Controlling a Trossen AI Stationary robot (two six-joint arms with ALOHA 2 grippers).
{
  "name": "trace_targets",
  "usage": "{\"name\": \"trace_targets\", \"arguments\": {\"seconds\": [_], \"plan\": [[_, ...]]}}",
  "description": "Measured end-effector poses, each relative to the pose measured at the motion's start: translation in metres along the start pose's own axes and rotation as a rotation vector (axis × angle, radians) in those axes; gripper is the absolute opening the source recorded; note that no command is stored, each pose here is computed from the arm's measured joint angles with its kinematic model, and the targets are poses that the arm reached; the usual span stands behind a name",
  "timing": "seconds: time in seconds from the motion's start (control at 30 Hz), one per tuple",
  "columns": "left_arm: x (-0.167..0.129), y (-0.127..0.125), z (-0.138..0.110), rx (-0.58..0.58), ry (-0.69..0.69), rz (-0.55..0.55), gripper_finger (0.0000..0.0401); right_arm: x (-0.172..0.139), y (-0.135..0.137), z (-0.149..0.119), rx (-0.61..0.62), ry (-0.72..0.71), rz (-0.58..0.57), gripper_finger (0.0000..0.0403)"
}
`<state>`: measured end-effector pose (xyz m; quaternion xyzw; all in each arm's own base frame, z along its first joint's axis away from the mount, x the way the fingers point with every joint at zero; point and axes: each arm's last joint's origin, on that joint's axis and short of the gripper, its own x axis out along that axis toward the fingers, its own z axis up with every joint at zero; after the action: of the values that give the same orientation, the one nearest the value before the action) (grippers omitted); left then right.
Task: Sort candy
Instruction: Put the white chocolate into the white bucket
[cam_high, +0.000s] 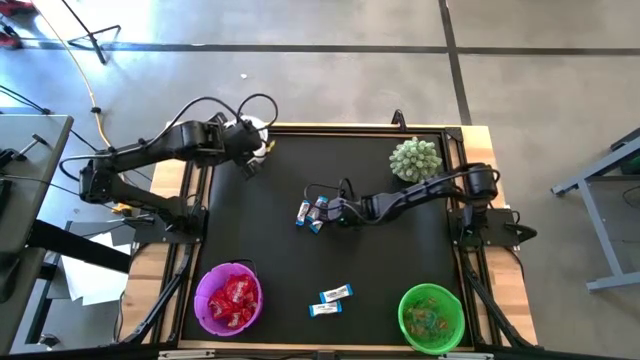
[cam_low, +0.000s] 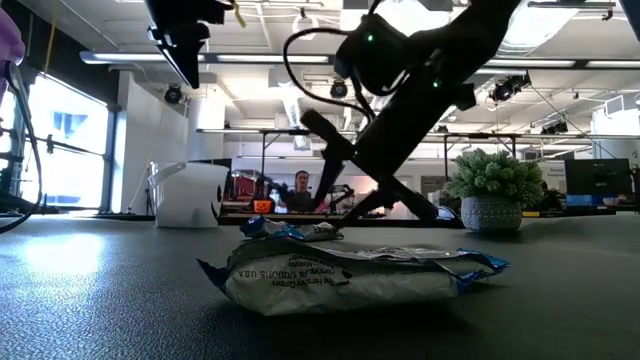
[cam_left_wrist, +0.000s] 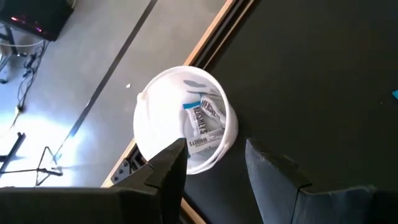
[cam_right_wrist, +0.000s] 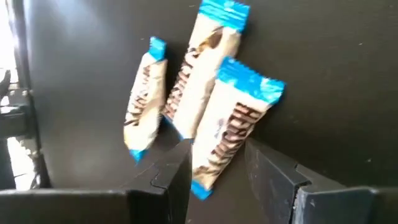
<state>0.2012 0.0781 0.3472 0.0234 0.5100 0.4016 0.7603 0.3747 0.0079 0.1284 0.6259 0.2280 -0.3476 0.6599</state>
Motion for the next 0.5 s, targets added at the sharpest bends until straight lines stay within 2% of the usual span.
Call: {"name": "trace_targets", "arguments": {"seconds": [0.5], "plan": [[0.004, 0.005, 0.001, -0.003, 0.009, -0.004, 0.0152, 0.013, -0.009, 0.0, 0.01, -0.043, -0.032, 0.0142]]}}
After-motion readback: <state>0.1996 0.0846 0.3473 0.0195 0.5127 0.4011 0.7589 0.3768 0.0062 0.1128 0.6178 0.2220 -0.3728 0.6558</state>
